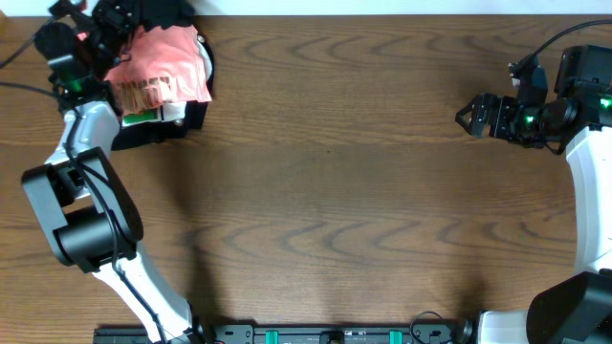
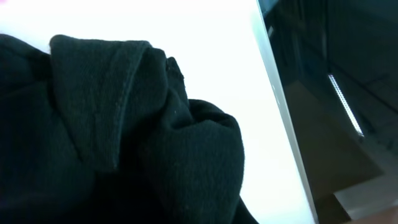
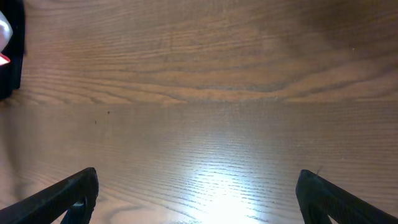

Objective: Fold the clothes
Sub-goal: 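Carry the black bundle with the left gripper to the clothes stack, then lower the bundle onto the pink shirt on top and open the left gripper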

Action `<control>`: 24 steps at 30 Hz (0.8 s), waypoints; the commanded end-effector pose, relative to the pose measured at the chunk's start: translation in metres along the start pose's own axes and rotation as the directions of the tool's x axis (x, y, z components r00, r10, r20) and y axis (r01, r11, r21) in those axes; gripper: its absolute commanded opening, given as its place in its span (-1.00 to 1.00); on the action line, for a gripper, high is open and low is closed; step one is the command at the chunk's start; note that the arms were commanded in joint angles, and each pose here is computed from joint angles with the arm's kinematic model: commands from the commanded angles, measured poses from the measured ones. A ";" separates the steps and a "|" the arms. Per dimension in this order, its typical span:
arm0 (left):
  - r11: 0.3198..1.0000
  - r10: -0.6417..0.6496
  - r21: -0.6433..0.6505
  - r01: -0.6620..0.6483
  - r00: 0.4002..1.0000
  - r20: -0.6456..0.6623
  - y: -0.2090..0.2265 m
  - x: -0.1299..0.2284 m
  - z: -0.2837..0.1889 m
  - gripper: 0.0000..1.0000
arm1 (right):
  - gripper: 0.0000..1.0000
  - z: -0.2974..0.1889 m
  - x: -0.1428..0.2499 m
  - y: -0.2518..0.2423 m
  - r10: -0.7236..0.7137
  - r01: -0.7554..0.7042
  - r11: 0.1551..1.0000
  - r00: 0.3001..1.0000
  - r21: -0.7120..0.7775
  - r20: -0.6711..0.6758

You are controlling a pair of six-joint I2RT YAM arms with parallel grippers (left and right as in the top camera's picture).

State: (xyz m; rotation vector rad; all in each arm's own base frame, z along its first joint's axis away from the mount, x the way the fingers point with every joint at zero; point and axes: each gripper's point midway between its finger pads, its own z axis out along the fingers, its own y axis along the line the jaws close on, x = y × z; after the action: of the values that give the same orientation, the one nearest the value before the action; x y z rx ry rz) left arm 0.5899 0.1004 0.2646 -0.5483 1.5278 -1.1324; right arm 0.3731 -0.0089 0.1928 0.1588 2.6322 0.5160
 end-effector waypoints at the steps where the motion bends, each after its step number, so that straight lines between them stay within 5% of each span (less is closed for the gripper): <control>1: 0.995 0.099 0.026 -0.100 0.994 0.049 -0.023 -0.033 -0.017 -0.88 | 0.98 -0.001 -0.003 0.013 -0.041 0.041 0.999 0.999 -0.028 0.013; 13: 0.984 0.009 -0.176 -0.009 1.000 0.002 0.040 -0.034 -0.042 -0.88 | 0.98 -0.001 -0.012 0.017 -0.064 0.066 0.997 0.997 -0.030 0.047; 18: 0.990 -0.027 -0.139 0.020 0.998 -0.049 0.032 -0.025 -0.041 -0.84 | 0.98 0.000 -0.014 0.019 -0.073 0.075 0.997 0.996 -0.033 0.058; 24: 0.940 -0.321 -0.136 0.314 0.947 -0.034 0.031 -0.028 -0.050 -0.55 | 0.98 -0.001 -0.019 0.022 -0.070 0.074 0.996 0.995 -0.048 0.076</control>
State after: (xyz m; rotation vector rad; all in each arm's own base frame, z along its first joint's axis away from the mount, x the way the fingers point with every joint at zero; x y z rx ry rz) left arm 0.5668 0.1536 0.2107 -0.8176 1.6691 -1.1681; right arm 0.3884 -0.0108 0.2010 0.1283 2.5616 0.5006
